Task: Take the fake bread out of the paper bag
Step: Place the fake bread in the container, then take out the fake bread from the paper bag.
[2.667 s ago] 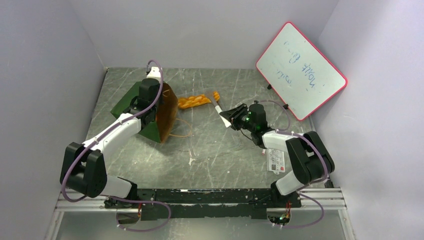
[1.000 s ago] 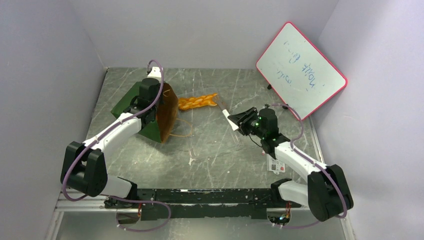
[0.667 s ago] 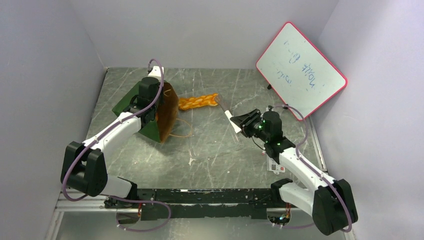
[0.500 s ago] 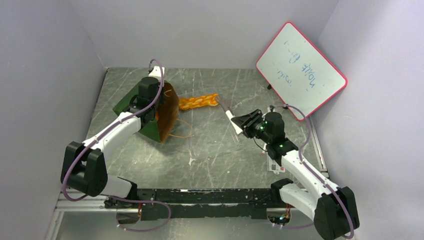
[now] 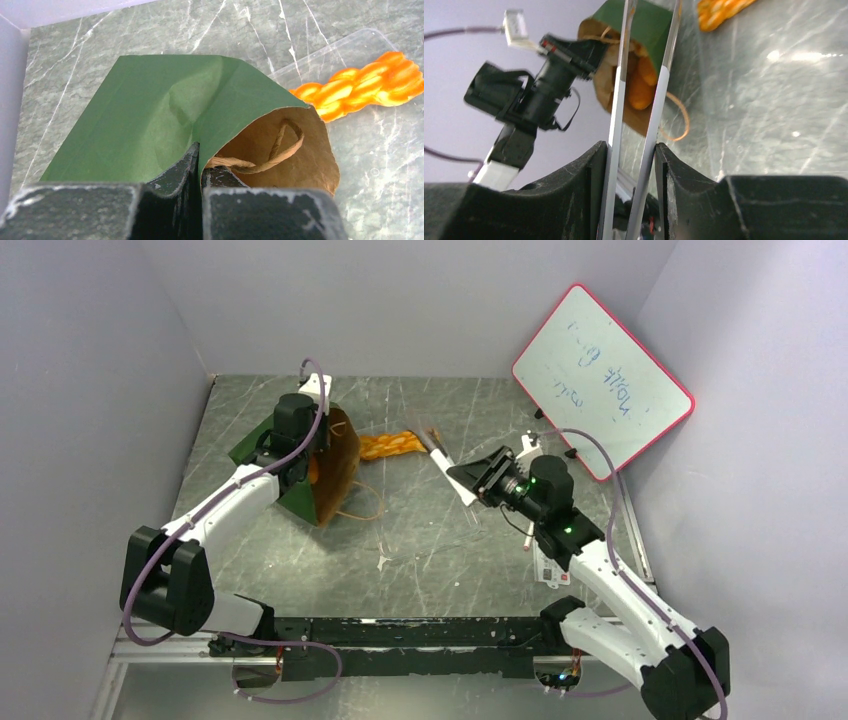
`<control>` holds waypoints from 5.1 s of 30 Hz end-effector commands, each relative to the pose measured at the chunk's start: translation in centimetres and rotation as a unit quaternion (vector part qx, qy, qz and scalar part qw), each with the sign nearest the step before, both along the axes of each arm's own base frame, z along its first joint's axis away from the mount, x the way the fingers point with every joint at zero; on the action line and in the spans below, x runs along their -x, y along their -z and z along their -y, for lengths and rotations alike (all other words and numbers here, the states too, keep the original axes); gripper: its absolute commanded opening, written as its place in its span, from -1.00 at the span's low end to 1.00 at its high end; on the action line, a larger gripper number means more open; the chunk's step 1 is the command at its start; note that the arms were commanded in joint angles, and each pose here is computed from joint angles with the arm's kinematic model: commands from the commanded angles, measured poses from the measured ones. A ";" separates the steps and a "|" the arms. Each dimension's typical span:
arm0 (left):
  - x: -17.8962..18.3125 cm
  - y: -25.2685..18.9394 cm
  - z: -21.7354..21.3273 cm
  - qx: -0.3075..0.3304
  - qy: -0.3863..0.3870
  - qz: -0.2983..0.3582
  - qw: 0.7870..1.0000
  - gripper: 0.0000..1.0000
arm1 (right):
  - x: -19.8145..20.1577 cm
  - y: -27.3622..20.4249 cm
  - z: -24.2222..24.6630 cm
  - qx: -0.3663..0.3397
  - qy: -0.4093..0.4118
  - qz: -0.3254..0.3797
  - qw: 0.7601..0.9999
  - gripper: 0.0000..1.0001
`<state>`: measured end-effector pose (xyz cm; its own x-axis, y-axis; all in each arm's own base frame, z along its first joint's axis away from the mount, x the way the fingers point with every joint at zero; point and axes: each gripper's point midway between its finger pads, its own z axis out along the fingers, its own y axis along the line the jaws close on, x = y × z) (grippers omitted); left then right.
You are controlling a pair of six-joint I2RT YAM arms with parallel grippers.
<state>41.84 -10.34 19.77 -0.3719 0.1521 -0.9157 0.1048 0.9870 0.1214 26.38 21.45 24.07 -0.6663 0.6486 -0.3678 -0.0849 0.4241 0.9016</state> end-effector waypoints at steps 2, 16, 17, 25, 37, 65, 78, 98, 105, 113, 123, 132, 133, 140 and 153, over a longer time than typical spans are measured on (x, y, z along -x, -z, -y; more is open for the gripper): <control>-0.1 -2.0 0.4 0.008 0.020 0.020 1.000 -0.86 | 2.4 -3.5 -3.3 0.002 -0.054 0.055 0.997 -0.16; -0.6 -2.5 0.6 0.012 0.022 0.020 0.999 -0.86 | 6.4 -3.7 -7.8 -0.015 -0.127 0.043 0.991 -0.17; -0.6 -2.5 0.6 0.012 0.022 0.020 0.999 -0.86 | 6.6 -3.5 -8.1 -0.016 -0.132 0.040 0.990 -0.17; -0.6 -2.5 0.8 0.015 0.028 0.025 0.999 -0.86 | 8.0 -1.7 -10.2 -0.026 -0.154 0.011 0.988 -0.17; -0.2 -2.9 0.9 0.018 0.036 0.037 0.999 -0.86 | 7.7 0.4 -13.7 -0.046 -0.168 -0.032 0.984 -0.18; 0.8 -2.5 1.1 0.039 0.042 0.043 0.997 -0.86 | 4.6 3.2 -18.8 -0.105 -0.137 -0.135 0.976 -0.13; 0.9 -2.3 1.4 0.046 0.051 0.044 0.997 -0.86 | 3.7 4.9 -20.5 -0.105 -0.138 -0.155 0.973 -0.12; 1.1 -2.3 1.7 0.051 0.058 0.040 0.996 -0.86 | 1.9 5.9 -23.0 -0.121 -0.142 -0.151 0.971 -0.12; 1.0 -2.3 1.7 0.052 0.056 0.040 0.996 -0.86 | 1.6 6.7 -23.0 -0.116 -0.134 -0.152 0.972 -0.28; 1.0 -2.0 1.4 0.051 0.046 0.035 0.997 -0.86 | 1.8 7.1 -22.5 -0.102 -0.131 -0.151 0.974 -0.76; 1.0 -2.2 1.4 0.053 0.044 0.036 0.997 -0.86 | 1.9 6.9 -22.0 -0.093 -0.131 -0.143 0.977 -0.90; 1.0 -2.5 1.6 0.055 0.049 0.036 0.997 -0.86 | 1.5 7.1 -23.5 -0.093 -0.149 -0.137 0.975 -0.09; 1.0 -2.5 1.6 0.054 0.049 0.035 0.997 -0.86 | 1.4 7.3 -23.6 -0.092 -0.148 -0.138 0.975 -0.09; 1.0 -2.3 1.6 0.054 0.050 0.034 0.997 -0.86 | 1.4 7.9 -23.5 -0.089 -0.143 -0.143 0.975 -0.30; 0.4 -1.2 1.3 0.046 0.037 0.025 0.998 -0.86 | 1.9 7.5 -21.4 -0.073 -0.126 -0.135 0.980 -1.00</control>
<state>40.56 -11.57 19.68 -0.3558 0.1274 -0.9258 0.1895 0.9799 0.0620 24.17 43.30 13.56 -0.8855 0.4632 -0.0357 0.1405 0.3402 0.9298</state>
